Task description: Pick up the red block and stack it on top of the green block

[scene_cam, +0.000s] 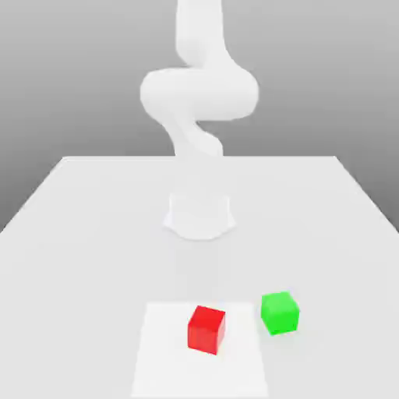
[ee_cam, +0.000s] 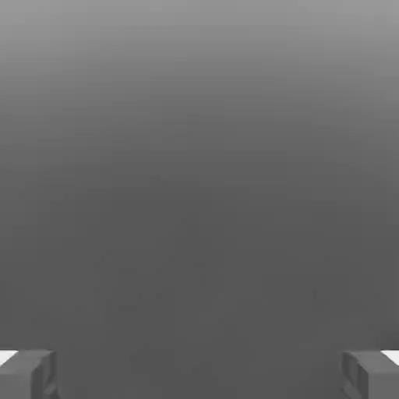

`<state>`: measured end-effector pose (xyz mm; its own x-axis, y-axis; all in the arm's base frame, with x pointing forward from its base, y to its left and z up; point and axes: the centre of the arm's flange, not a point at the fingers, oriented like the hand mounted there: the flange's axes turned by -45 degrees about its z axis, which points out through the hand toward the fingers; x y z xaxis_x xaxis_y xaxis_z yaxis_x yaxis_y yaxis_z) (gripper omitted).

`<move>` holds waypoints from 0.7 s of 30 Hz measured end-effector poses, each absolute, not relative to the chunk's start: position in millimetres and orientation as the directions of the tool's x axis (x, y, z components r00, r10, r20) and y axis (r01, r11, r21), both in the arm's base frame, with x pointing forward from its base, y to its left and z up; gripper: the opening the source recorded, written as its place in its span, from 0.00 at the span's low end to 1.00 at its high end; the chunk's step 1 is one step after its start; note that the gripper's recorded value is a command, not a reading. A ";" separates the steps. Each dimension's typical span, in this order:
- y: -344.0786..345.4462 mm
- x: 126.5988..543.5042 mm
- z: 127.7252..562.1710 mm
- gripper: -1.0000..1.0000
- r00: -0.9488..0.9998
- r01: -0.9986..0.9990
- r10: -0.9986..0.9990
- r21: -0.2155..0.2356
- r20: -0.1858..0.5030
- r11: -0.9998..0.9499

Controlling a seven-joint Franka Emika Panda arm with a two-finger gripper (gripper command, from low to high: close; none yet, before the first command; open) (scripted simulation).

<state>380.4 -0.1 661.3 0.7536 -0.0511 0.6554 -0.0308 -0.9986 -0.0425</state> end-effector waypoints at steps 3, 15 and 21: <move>1.3 416.9 589.5 0.50 0.822 -0.068 -0.099 -0.076 0.561 -0.995; 11.7 436.4 313.8 0.50 0.951 -0.251 -0.259 -0.070 0.166 -0.966; 11.9 398.0 204.6 0.50 0.946 -0.323 -0.323 -0.004 0.010 -0.946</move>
<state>398.0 11.9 204.6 0.9464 -0.3227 0.0097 -0.3227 -0.9465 -0.0042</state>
